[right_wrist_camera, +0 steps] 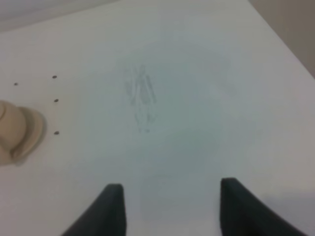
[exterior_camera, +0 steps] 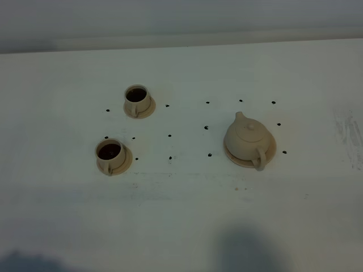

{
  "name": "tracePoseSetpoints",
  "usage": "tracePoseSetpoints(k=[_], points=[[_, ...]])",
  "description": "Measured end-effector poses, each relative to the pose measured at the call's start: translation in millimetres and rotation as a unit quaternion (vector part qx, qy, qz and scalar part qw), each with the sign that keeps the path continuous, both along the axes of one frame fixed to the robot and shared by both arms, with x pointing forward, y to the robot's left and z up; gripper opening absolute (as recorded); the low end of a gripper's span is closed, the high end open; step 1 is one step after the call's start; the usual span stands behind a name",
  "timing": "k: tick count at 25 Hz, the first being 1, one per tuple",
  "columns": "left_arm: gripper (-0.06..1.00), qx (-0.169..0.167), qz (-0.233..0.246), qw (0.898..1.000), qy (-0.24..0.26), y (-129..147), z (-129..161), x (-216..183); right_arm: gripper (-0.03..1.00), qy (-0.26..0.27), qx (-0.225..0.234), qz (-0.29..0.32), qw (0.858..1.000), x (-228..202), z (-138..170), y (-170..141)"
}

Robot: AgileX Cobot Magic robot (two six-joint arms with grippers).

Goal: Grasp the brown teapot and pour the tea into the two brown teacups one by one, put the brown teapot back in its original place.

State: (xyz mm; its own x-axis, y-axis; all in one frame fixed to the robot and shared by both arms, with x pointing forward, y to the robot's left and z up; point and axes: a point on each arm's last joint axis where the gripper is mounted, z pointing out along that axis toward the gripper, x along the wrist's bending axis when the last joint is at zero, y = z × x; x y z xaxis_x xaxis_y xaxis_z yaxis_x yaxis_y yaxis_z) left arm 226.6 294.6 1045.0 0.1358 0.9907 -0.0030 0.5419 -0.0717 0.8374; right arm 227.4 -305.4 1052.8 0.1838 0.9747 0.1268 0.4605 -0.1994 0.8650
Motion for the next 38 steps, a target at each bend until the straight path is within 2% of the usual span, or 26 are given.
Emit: tracePoseSetpoints(k=[15,22,26,38], points=[[0.36,0.000,0.000,1.000,0.000,0.0,0.0,0.0,0.21,0.000,-0.006,0.006,1.000,0.1,0.1,0.4],[0.36,0.000,0.000,1.000,0.000,0.0,0.0,0.0,0.20,0.001,-0.009,0.007,1.000,0.1,0.1,0.4],[0.36,0.000,0.000,1.000,0.000,0.0,0.0,0.0,0.20,0.003,-0.031,0.020,0.999,0.1,0.0,0.5],[0.36,0.000,0.000,1.000,0.000,0.0,0.0,0.0,0.20,0.003,-0.034,0.033,0.999,0.3,0.1,2.4]])
